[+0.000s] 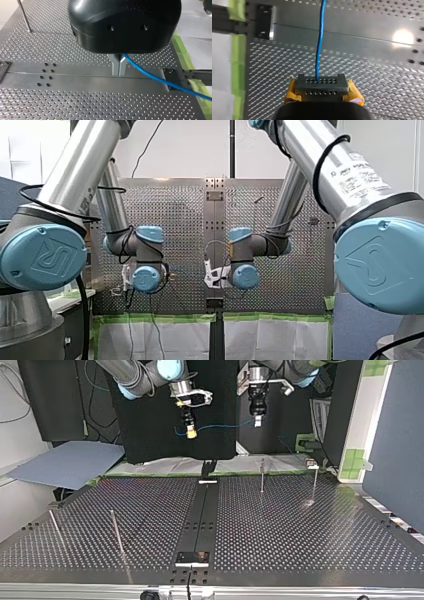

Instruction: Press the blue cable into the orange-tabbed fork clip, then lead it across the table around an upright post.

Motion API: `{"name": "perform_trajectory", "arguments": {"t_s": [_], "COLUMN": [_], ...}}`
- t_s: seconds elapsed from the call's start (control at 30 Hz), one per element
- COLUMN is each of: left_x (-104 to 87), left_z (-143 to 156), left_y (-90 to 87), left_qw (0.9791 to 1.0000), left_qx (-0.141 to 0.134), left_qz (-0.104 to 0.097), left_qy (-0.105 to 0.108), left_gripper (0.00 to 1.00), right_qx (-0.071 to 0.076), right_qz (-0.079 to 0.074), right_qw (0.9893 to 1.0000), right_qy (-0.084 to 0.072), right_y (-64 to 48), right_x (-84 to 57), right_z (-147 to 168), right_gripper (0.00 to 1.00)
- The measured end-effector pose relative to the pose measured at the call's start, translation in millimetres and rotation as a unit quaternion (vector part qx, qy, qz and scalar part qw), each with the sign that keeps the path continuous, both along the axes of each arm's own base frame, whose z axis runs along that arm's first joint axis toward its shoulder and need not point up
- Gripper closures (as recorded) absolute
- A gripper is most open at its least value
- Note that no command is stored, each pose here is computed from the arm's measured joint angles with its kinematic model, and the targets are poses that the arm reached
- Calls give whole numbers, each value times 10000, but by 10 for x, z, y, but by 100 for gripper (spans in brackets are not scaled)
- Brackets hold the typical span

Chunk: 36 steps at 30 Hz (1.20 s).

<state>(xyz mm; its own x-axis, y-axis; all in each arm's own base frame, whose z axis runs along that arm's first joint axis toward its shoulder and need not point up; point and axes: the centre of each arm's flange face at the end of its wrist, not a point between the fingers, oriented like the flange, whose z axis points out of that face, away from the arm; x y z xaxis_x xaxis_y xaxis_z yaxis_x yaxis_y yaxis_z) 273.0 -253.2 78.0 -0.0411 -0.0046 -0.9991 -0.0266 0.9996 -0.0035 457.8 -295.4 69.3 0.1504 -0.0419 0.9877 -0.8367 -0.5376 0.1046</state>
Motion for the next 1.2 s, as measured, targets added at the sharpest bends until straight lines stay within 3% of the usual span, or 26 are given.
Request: {"name": "perform_trajectory", "arguments": {"t_s": [0.1,0.2,0.37,0.47,0.57,0.7,0.97,1.2], "left_x": [-67,-137,-172,-127,-74,10,168,289], "left_z": [40,94,233,338,413,437,313,122], "left_y": [51,108,163,178,189,244,407,529], "left_qw": [10000,9998,9984,9970,9954,9945,9959,9958], "left_qx": [-62,-217,-508,-634,-720,-740,-630,-620], "left_qz": [-13,9,46,78,96,136,157,296], "left_qy": [61,24,-232,-440,-619,-729,-622,-608], "left_gripper": [100,100,100,100,100,100,100,100], "right_qx": [-33,-65,-149,-236,-264,-246,-129,-15], "right_qz": [54,156,352,402,419,423,427,451], "right_qw": [9997,9987,9956,9940,9934,9936,9948,9954], "right_qy": [-234,-478,-853,-989,-1031,-1019,-920,-847], "right_y": [-56,-81,-98,-107,-114,-121,-129,-179], "right_x": [34,64,114,133,144,150,159,217], "right_z": [166,328,608,720,713,628,293,26], "right_gripper": [100,100,100,100,100,100,100,100]}}
